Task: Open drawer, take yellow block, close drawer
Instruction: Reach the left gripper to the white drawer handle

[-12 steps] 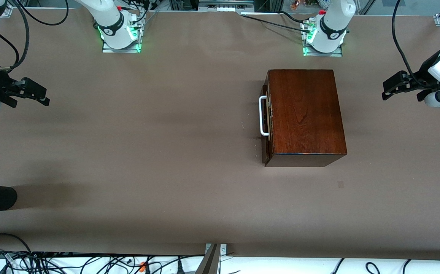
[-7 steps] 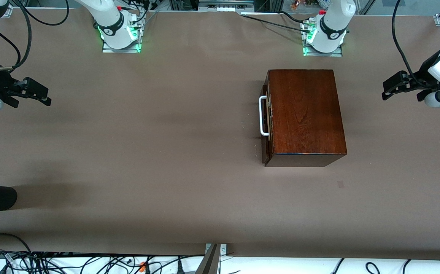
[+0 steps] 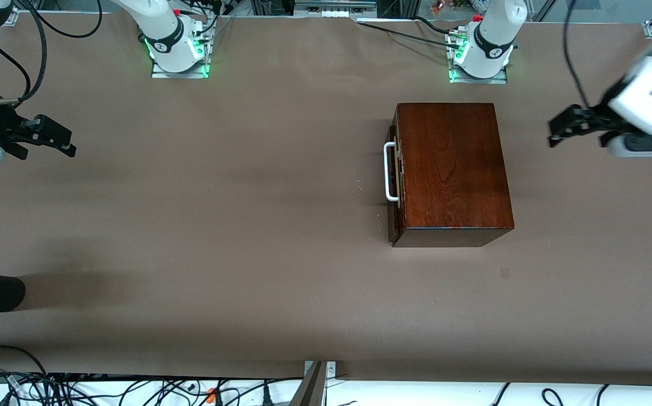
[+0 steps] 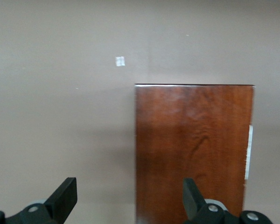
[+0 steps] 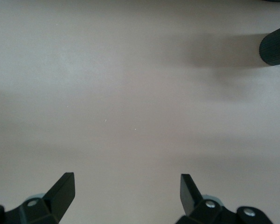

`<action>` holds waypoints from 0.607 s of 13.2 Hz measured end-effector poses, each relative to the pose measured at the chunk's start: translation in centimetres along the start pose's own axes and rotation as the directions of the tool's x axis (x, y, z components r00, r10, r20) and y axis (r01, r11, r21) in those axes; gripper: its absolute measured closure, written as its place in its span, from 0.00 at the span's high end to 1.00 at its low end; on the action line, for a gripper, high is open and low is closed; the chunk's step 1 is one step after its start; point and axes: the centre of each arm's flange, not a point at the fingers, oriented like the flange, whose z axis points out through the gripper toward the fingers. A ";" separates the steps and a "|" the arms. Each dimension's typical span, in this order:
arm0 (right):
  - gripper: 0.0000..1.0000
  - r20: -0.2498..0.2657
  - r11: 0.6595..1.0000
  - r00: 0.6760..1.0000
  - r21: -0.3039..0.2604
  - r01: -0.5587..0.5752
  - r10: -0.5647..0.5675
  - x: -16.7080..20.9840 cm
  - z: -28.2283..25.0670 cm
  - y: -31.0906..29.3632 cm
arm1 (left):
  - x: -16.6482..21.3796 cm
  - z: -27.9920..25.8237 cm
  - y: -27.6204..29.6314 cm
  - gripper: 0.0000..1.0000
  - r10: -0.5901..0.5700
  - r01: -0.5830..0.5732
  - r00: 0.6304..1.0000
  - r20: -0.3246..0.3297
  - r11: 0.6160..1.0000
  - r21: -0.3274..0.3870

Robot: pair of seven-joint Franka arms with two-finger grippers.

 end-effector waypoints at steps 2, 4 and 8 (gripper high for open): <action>1.00 0.000 1.000 1.000 0.000 0.000 0.000 0.0 0.0 0.0 | -1.2 0.7 5.8 1.00 -0.002 0.002 1.000 0.013 1.000 0.000; 1.00 0.000 1.000 1.000 0.000 0.000 0.000 0.0 0.0 0.0 | -3.1 1.9 12.4 1.00 -0.028 0.028 0.999 0.037 1.000 0.003; 1.00 0.000 1.000 1.000 0.000 0.001 -0.001 0.0 0.0 -0.1 | -8.0 5.7 24.0 1.00 -0.002 -0.003 0.997 0.081 0.998 0.055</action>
